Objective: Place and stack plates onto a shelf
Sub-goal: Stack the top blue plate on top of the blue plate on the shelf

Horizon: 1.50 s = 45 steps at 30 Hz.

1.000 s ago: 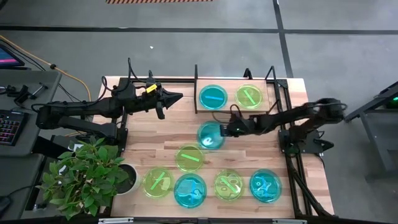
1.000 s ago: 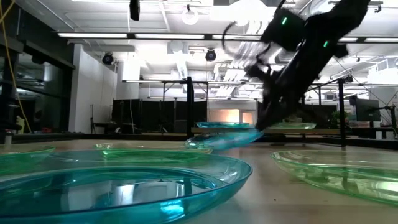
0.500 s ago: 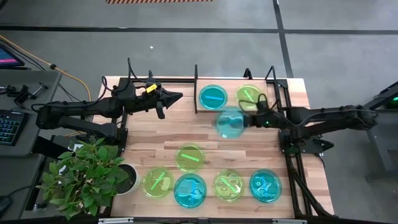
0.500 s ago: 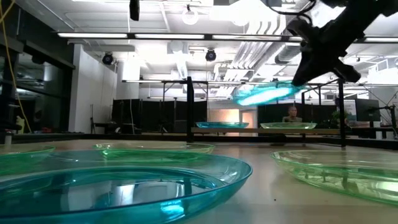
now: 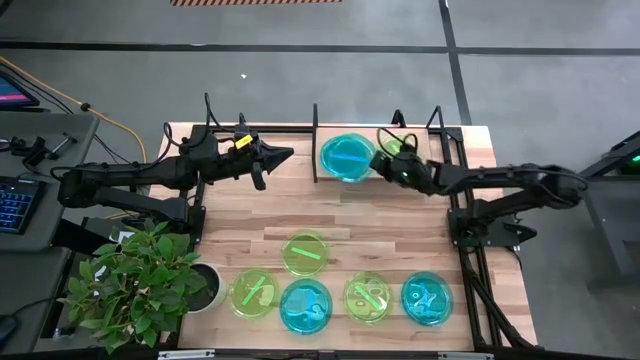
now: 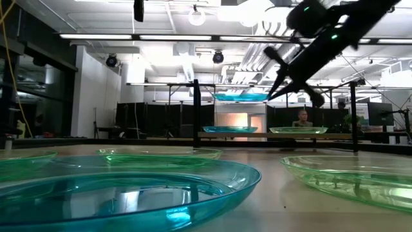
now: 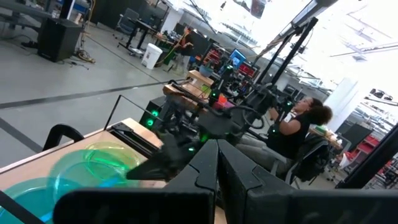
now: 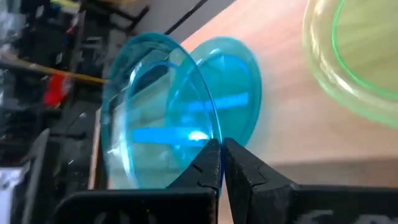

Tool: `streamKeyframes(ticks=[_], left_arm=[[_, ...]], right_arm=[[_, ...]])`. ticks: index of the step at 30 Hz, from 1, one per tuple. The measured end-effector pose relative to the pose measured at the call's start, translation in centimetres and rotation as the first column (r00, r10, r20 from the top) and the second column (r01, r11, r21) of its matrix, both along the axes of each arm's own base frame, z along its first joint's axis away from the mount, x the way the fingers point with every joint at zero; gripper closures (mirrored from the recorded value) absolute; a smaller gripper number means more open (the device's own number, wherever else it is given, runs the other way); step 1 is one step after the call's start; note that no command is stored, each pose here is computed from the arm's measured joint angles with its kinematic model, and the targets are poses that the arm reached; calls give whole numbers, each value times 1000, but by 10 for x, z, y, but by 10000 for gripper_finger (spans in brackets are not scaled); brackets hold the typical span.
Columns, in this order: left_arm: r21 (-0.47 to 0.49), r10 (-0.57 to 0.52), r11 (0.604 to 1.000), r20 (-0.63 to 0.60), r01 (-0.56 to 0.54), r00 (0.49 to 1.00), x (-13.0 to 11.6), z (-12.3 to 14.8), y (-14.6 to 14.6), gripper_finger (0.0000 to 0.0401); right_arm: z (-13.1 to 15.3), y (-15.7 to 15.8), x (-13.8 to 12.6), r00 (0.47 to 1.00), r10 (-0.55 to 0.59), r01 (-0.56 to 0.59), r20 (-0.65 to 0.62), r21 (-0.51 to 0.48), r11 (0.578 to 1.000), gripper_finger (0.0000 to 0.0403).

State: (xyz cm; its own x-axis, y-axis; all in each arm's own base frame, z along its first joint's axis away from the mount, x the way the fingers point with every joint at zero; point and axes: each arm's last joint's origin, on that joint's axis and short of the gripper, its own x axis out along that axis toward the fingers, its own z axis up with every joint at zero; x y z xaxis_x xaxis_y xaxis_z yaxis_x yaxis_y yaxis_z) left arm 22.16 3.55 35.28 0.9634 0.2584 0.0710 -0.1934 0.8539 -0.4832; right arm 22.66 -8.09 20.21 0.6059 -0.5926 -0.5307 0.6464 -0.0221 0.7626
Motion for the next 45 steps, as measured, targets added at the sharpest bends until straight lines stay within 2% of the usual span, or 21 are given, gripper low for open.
streamKeyframes(ticks=[4, 9, 16, 25, 29, 34, 39, 42, 45], left_arm=[[0, 0, 1000, 0, 0, 1000, 0, 0, 0, 401], [0, 0, 1000, 0, 0, 1000, 0, 0, 0, 401], [1, 0, 1000, 0, 0, 1000, 0, 0, 0, 401], [2, 0, 1000, 0, 0, 1000, 0, 0, 0, 401], [2, 0, 1000, -1, 0, 1000, 0, 0, 0, 401], [2, 0, 1000, 0, 0, 1000, 0, 0, 0, 401], [2, 0, 1000, 0, 0, 1000, 0, 0, 0, 401], [1, 0, 1000, 0, 0, 1000, 0, 0, 0, 401], [1, 0, 1000, 0, 0, 1000, 0, 0, 0, 401]], right_arm=[[-10, -22, 11, 997, -57, 60, -56, 38, 997, 403], [-18, -39, 25, 995, -45, 52, -93, 79, 996, 403], [-25, -46, 39, 991, -45, 55, -125, 82, 995, 403], [-30, -48, 42, 989, -59, 72, -133, 90, 993, 395], [-29, -48, 43, 991, -59, 69, -121, 84, 994, 366], [-26, -49, 44, 993, -35, 42, -112, 62, 997, 303], [-24, -54, 41, 991, 73, -64, -109, 87, 994, 242], [-25, -59, 38, 989, 111, -98, -97, 136, 986, 222], [-26, -60, 37, 985, 137, -121, -105, 142, 982, 216]])
